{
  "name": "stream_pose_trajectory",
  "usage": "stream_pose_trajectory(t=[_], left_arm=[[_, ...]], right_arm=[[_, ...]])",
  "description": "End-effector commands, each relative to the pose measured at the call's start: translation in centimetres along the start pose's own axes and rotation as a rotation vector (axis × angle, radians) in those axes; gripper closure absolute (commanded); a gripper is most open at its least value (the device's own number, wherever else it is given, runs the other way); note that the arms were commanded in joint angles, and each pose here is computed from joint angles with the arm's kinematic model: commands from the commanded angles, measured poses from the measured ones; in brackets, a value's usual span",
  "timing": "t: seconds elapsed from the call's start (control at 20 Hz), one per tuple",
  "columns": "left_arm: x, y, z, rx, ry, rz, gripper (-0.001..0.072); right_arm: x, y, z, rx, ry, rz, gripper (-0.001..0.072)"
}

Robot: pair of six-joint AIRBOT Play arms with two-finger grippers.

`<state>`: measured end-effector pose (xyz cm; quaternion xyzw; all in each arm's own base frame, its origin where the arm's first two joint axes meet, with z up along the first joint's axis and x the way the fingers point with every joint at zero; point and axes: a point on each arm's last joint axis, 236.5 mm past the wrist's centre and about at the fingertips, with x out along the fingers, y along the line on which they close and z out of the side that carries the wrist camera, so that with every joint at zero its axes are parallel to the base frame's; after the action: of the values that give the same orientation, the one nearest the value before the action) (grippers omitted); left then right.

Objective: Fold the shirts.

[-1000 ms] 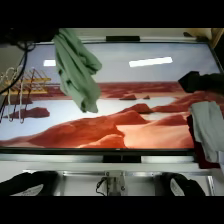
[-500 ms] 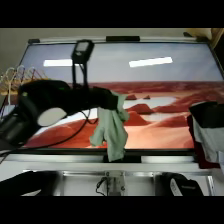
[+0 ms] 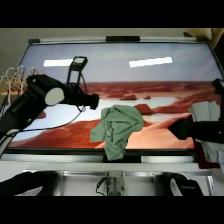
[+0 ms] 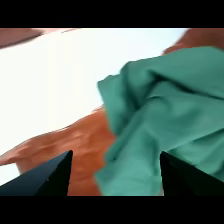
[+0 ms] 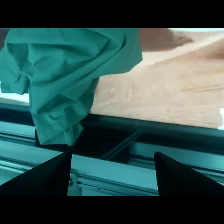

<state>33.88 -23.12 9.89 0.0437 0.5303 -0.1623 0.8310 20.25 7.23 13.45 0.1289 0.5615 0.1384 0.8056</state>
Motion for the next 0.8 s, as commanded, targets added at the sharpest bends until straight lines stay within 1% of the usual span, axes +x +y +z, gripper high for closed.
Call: stream_pose_trajectory(t=[0.0, 0.1, 0.2, 0.25, 0.35, 0.45, 0.55, 0.6, 0.75], left_arm=[[0.2, 8.3, -5.8, -0.065, 0.215, 0.134, 0.0069], [3.5, 8.0, -9.7, -0.118, 0.300, 0.079, 0.0068], [7.2, 5.3, -12.3, -0.190, 0.319, -0.044, 0.0068], [8.6, 3.5, -12.5, -0.242, 0.288, -0.117, 0.0068], [10.6, 1.3, -11.8, -0.324, 0.215, -0.203, 0.0069], [12.0, 0.9, -11.7, -0.347, 0.207, -0.212, 0.0069], [13.3, 1.1, -12.2, -0.357, 0.231, -0.201, 0.0070], [13.8, 0.8, -12.3, -0.349, 0.237, -0.209, 0.0093], [14.4, -1.1, -11.7, -0.350, 0.227, -0.299, 0.0097]], right_arm=[[6.5, 0.2, -2.6, 0.122, 0.092, 0.128, 0.0076], [9.5, -0.1, -4.7, 0.193, 0.148, 0.170, 0.0076], [11.1, 1.1, -6.1, 0.244, 0.187, 0.251, 0.0077], [11.5, 1.5, -6.4, 0.266, 0.195, 0.281, 0.0081], [12.2, 1.1, -7.0, 0.275, 0.203, 0.267, 0.0081], [13.0, 0.6, -7.7, 0.244, 0.219, 0.214, 0.0081], [13.6, 1.7, -7.8, 0.211, 0.212, 0.206, 0.0081], [13.9, 2.5, -7.5, 0.196, 0.195, 0.211, 0.0081], [15.8, 4.3, -7.2, 0.193, 0.179, 0.200, 0.0081]])
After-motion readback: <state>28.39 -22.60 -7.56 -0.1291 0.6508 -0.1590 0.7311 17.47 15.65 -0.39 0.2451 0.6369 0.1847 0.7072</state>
